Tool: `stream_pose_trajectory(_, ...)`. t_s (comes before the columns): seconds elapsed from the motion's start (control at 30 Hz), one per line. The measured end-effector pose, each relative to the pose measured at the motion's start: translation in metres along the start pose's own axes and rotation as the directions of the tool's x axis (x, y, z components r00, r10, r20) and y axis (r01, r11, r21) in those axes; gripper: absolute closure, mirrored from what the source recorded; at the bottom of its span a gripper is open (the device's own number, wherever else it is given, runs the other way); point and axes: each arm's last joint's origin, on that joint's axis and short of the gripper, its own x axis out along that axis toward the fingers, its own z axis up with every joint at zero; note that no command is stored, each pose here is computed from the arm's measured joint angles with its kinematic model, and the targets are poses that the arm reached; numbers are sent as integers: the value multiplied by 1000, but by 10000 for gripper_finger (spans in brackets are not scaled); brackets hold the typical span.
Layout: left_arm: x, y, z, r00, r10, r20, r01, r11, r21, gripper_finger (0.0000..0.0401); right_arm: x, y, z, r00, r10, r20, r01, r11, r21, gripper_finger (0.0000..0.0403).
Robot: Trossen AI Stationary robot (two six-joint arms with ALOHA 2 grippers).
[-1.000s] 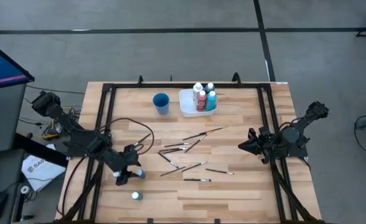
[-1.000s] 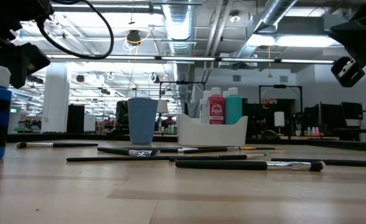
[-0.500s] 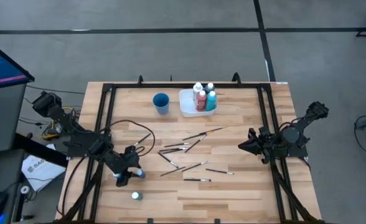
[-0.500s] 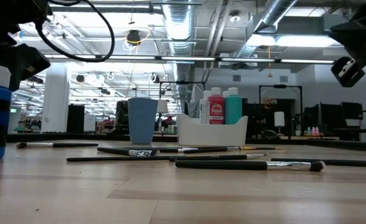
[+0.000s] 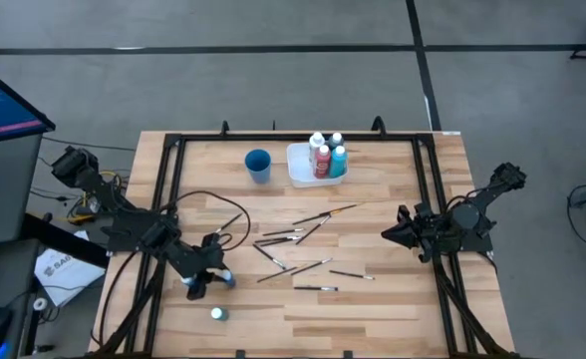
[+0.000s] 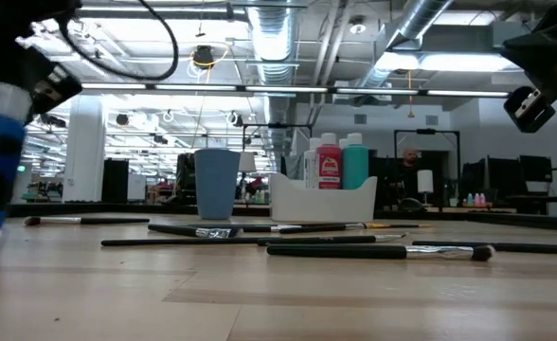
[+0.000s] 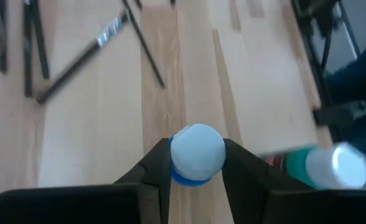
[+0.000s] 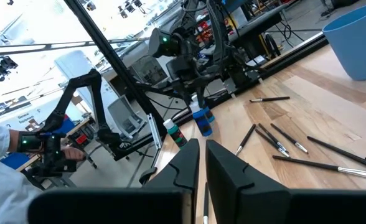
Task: Pick & Place Paint Supplies
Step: Put the blue paint bottle into the white bin
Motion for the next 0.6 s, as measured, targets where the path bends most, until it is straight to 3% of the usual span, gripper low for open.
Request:
stream_pose_trajectory(0.3,0,11,13,995,79,61,-75,996,-56,300,0,0,0,1000,0,0,0,1000,0,383)
stream_pose_trajectory(0.5,-12,23,50,964,185,193,-155,975,-161,300,0,0,0,1000,0,0,0,1000,0,381)
stream_pose_trajectory(0.6,-20,31,68,946,220,240,-189,971,-144,300,0,0,0,1000,0,0,0,1000,0,382)
